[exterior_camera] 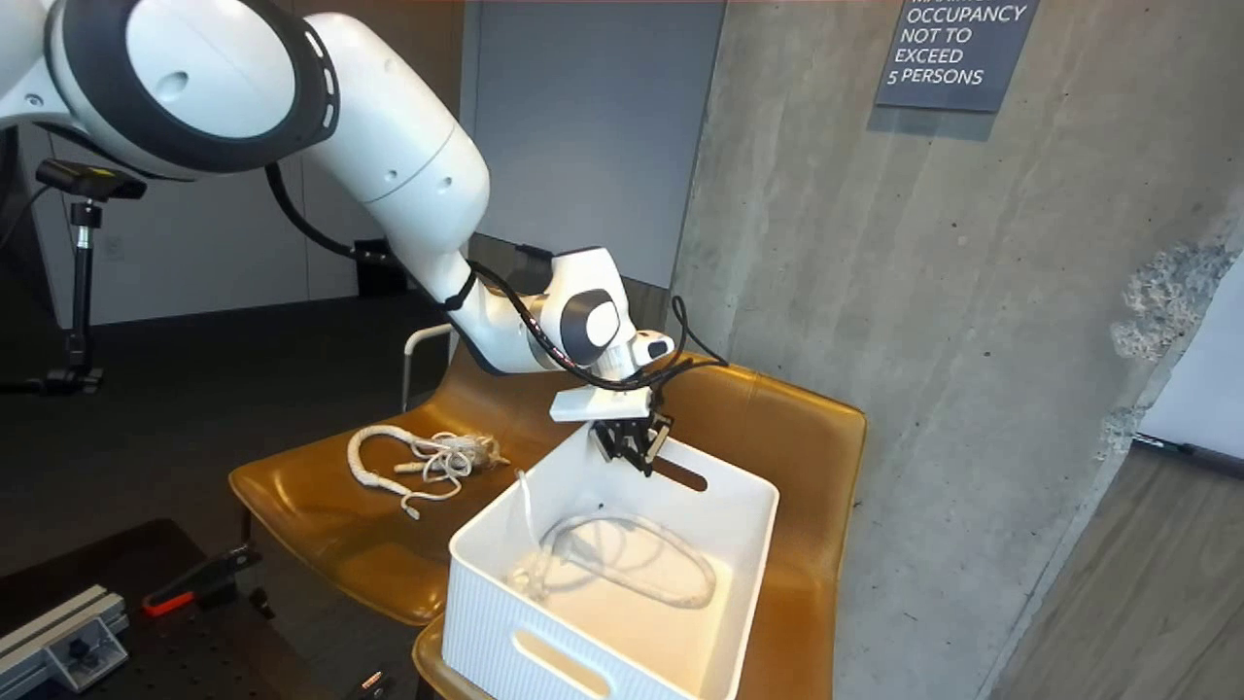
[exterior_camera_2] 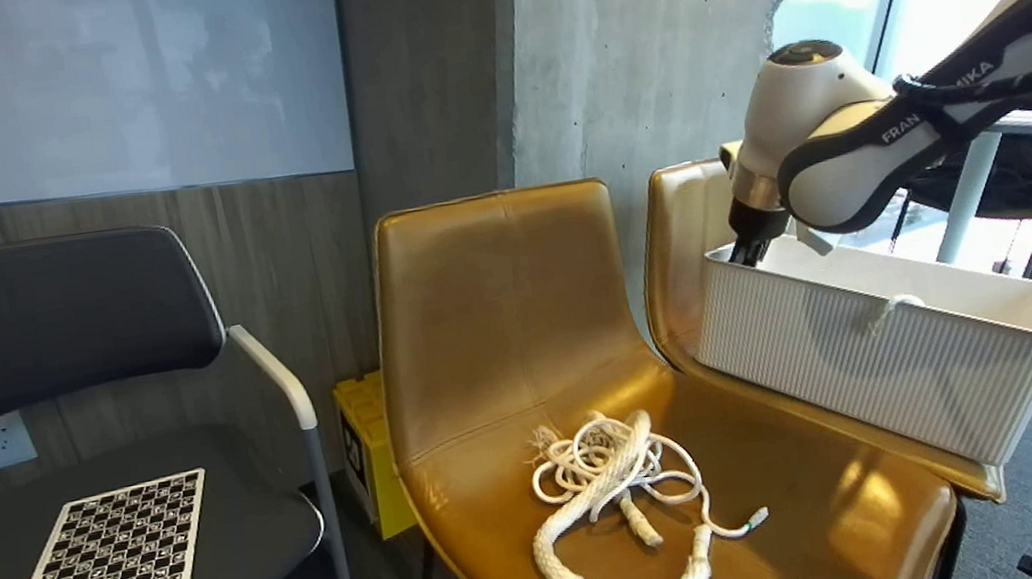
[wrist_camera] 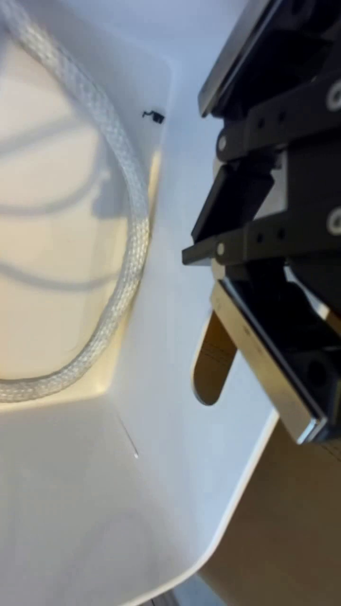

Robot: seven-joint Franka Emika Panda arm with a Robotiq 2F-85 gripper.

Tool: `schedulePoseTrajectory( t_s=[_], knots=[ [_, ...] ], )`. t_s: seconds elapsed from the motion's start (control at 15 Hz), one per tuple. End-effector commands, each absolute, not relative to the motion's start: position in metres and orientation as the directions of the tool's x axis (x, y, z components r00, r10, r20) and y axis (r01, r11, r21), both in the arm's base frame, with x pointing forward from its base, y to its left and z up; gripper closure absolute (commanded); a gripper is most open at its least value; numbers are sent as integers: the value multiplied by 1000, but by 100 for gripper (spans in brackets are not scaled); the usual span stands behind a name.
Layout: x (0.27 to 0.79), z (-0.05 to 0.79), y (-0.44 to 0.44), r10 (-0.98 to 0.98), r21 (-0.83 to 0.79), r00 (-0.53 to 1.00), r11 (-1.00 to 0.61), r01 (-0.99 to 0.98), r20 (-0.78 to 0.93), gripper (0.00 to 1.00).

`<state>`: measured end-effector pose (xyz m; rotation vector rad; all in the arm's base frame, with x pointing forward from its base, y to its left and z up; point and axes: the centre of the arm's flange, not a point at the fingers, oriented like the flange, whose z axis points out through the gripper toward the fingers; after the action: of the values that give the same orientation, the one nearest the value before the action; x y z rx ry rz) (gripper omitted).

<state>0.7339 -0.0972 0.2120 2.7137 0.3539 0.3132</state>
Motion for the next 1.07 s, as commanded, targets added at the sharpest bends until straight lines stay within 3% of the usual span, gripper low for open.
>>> schedulePoseTrajectory(
  t_s=[0.0,0.6,0.67,0.8,1.0],
  knots=[
    [727,281,-46,376,419,917,-860,292,132,99],
    [724,369,-25,464,471,881,-801,371,95,99],
    [720,369,-29,475,462,877,-795,393,70,71],
    [713,363,-42,473,452,881,-792,411,27,64],
    [699,323,-75,450,419,893,-812,407,3,43]
  ],
)
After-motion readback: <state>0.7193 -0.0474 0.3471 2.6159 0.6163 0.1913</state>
